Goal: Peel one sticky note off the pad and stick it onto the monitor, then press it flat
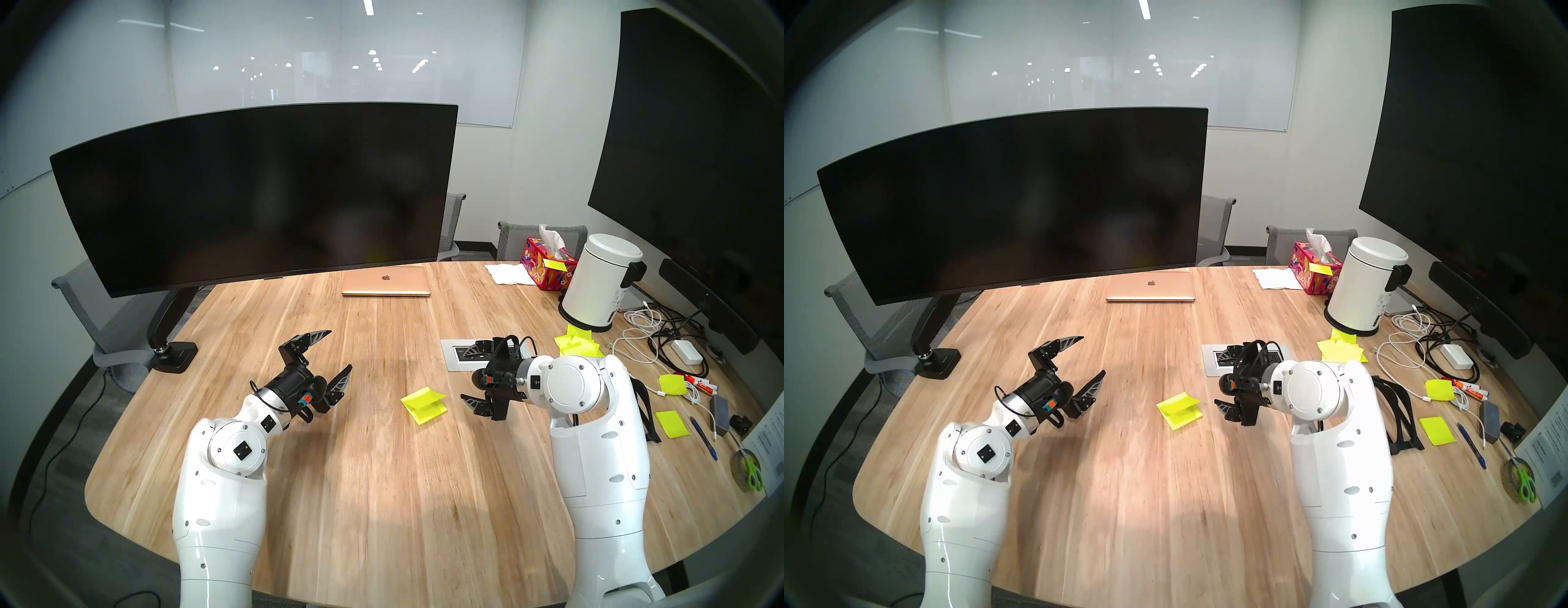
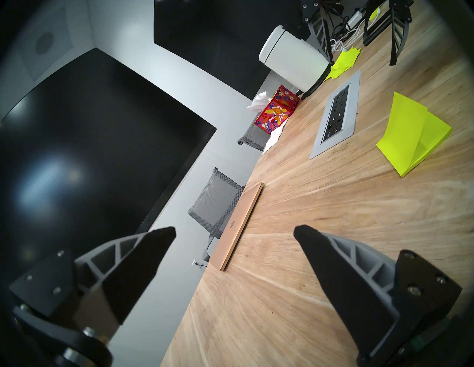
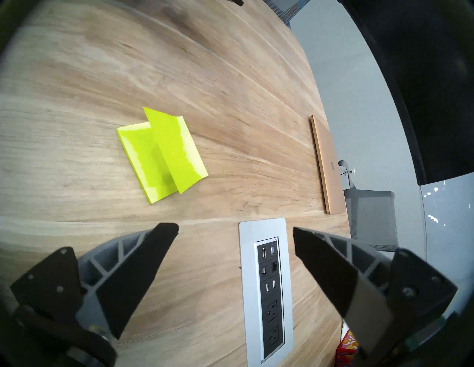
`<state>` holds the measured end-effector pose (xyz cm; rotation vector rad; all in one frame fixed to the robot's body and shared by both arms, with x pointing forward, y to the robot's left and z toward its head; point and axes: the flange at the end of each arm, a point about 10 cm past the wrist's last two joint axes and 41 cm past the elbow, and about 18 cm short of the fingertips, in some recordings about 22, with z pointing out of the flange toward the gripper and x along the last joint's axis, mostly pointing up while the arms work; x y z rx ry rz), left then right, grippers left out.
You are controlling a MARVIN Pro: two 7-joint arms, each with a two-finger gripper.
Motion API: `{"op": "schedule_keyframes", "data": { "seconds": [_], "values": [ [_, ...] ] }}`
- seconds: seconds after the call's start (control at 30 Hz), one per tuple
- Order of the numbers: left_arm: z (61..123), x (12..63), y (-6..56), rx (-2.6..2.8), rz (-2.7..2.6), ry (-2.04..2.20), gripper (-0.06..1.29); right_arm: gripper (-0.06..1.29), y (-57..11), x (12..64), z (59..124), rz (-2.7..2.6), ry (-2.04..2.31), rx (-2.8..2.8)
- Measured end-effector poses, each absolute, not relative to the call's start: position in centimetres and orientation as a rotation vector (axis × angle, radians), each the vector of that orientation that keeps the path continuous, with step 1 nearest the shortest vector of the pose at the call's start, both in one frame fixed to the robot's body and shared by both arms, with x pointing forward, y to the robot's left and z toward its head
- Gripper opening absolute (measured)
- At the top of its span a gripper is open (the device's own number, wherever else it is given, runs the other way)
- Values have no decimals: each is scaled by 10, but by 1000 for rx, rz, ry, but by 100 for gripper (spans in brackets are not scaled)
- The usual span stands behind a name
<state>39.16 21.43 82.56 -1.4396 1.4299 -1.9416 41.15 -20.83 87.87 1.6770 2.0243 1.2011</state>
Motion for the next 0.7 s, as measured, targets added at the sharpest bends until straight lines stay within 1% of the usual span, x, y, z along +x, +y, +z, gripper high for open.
{"op": "schedule_keyframes", "data": {
  "seconds": [0.7],
  "values": [
    [826,392,214,-1440,-1942,1430,127,123,-187,405,891,1166,2139,1568]
  ]
}}
